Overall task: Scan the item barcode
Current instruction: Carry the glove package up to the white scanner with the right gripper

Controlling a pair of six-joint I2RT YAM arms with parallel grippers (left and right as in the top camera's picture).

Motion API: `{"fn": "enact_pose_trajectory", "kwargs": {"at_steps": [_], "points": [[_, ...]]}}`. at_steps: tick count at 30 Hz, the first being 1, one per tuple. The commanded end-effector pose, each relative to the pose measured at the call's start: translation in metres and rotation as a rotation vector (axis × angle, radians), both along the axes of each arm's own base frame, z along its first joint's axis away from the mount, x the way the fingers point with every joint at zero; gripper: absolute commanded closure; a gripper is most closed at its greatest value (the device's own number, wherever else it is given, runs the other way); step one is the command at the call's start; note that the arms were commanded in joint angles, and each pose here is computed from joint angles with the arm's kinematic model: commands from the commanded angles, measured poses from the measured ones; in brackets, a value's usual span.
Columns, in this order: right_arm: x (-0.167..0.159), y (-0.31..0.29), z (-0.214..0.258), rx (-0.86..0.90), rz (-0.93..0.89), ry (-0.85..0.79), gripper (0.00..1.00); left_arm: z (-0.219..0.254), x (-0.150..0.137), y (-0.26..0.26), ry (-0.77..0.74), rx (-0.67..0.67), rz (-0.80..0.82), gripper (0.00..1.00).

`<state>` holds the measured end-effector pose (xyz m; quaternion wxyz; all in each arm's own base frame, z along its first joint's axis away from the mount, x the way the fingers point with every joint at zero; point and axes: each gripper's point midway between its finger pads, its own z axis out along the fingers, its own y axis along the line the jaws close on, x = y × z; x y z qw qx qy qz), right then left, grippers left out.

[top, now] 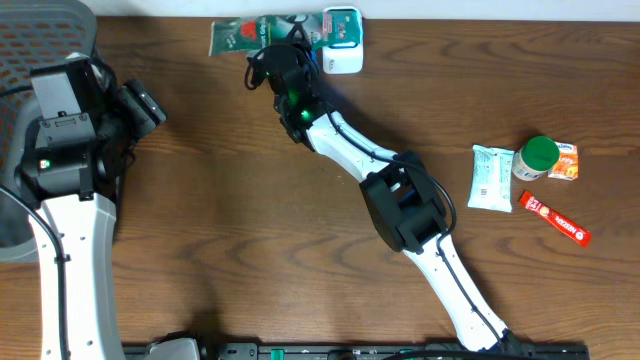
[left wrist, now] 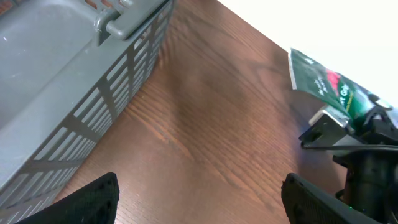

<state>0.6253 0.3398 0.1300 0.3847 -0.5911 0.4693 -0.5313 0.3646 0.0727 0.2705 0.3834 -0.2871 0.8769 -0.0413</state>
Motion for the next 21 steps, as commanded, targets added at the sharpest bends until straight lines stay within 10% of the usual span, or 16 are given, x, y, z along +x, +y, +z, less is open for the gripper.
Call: {"fn": "enact_pose_trajectory", "kwargs": {"at_steps": [1, 21], "points": [[0.003, 0.009, 0.008, 0.093, 0.058, -0.004, 0.99, 0.000, 0.002, 0.004, 0.000, 0.008, 0.011, 0.16], [-0.003, -0.008, -0.036, 0.186, -0.027, 0.161, 0.99, -0.003, 0.003, 0.004, 0.008, 0.006, 0.011, 0.16]]}}
